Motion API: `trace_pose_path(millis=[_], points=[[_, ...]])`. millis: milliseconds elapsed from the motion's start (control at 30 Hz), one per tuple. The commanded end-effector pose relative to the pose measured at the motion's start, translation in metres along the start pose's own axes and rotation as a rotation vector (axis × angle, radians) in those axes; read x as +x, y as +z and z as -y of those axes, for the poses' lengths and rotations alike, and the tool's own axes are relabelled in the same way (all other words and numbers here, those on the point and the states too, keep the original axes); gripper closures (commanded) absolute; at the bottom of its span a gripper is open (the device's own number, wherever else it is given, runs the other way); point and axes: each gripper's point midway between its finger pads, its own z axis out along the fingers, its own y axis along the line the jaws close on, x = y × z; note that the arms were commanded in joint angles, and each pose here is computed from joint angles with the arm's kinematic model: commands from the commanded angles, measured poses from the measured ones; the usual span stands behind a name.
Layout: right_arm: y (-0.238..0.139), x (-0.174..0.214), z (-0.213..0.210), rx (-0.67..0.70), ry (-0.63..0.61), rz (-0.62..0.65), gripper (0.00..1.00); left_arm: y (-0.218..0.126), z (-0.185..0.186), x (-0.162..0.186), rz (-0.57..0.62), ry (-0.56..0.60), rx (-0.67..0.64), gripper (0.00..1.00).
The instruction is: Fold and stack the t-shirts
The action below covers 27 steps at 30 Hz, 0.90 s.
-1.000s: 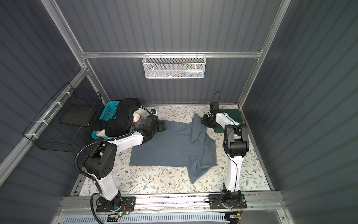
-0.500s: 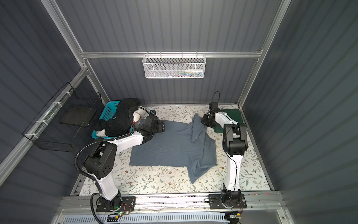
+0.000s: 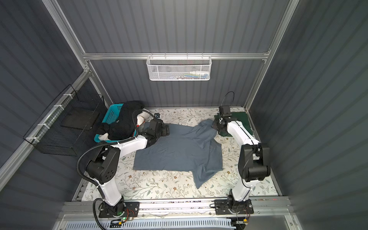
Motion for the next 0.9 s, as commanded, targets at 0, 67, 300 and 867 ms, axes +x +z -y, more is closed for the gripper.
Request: trace_pose_path(millis=[0,67,300,867], points=[[-0.003,0.029,0.0,0.02,-0.003,-0.048,1.0,-0.004,0.002,-0.013,0.027,0.002,-0.001,0.16],[-0.006,0.044,-0.004,0.027,-0.035,-0.088,1.0,-0.002,0.002,-0.013,0.027,-0.001,-0.003,0.16],[-0.029,0.063,-0.002,-0.001,-0.03,-0.099,1.0,0.002,0.003,-0.012,0.023,-0.002,-0.005,0.16],[0.037,0.014,-0.032,-0.146,-0.246,-0.217,0.51,0.042,0.019,-0.012,-0.012,0.094,-0.001,0.15]])
